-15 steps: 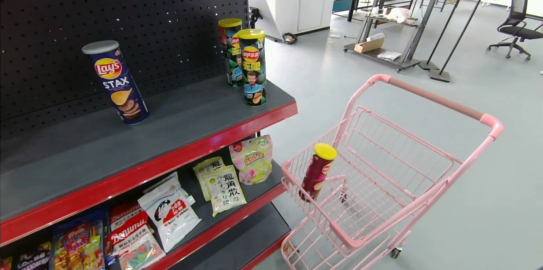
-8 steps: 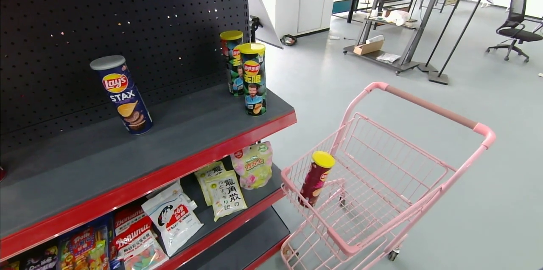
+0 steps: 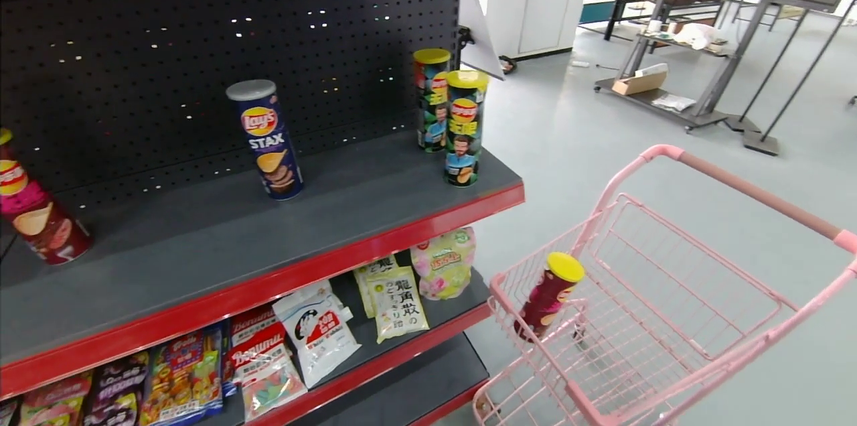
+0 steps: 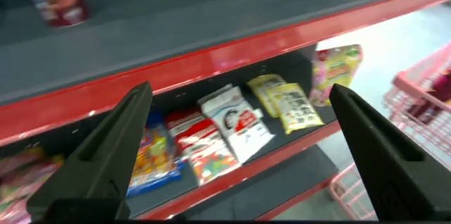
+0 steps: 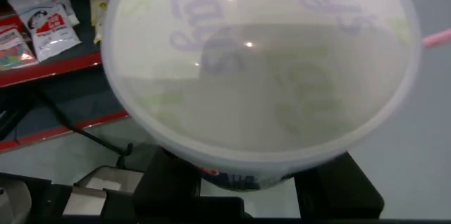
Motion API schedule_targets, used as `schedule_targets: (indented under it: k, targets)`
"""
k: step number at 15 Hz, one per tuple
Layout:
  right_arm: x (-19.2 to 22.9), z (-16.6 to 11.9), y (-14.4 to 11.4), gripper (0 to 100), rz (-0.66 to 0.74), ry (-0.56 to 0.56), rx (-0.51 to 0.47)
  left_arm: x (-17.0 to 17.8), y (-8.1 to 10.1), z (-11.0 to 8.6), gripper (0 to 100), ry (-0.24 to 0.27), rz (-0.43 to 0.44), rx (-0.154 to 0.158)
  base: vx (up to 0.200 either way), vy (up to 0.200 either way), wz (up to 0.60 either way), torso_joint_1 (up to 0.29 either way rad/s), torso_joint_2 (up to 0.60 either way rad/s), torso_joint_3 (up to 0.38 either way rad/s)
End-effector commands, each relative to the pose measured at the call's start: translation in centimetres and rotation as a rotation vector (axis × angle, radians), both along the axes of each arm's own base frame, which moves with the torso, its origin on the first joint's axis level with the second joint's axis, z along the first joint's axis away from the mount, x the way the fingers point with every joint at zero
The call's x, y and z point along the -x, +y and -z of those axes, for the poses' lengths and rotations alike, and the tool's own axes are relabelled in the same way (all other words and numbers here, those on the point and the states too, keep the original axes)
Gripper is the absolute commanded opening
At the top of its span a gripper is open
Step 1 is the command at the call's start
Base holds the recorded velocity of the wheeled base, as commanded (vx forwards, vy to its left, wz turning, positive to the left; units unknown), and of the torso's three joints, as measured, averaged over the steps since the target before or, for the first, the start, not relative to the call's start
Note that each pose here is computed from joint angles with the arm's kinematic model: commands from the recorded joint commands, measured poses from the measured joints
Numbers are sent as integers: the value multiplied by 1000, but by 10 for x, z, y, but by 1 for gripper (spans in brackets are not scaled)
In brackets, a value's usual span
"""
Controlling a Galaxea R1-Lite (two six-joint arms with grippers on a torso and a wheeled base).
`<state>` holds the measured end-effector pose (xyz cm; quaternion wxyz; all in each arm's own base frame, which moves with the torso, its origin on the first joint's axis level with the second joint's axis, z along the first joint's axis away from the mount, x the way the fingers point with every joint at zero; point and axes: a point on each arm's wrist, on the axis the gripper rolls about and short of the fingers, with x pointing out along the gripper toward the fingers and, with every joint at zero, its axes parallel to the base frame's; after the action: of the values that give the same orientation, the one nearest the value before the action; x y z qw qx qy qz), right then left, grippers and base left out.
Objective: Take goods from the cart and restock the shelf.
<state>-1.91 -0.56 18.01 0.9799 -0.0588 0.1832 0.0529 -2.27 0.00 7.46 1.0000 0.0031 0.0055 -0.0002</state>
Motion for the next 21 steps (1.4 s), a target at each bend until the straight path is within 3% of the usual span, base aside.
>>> schedule_targets:
  k: [1,8,16,21]
  targets:
    - [3,2,-1,0,-1,-15,-1,0,0,0,100,1,0,0,0,0,600,7,-2,2]
    - [25,7,-5,0,-13,-136,-16,0,0,0,100,1,0,0,0,0,0,0,0,0]
    - [33,15,-6,0,-14,-177,-24,0,0,0,100,1,0,0,200,0,0,1,3,2]
    - [38,26,-7,0,-23,-199,4,0,0,0,100,4,1,2,0,0,0,0,0,0]
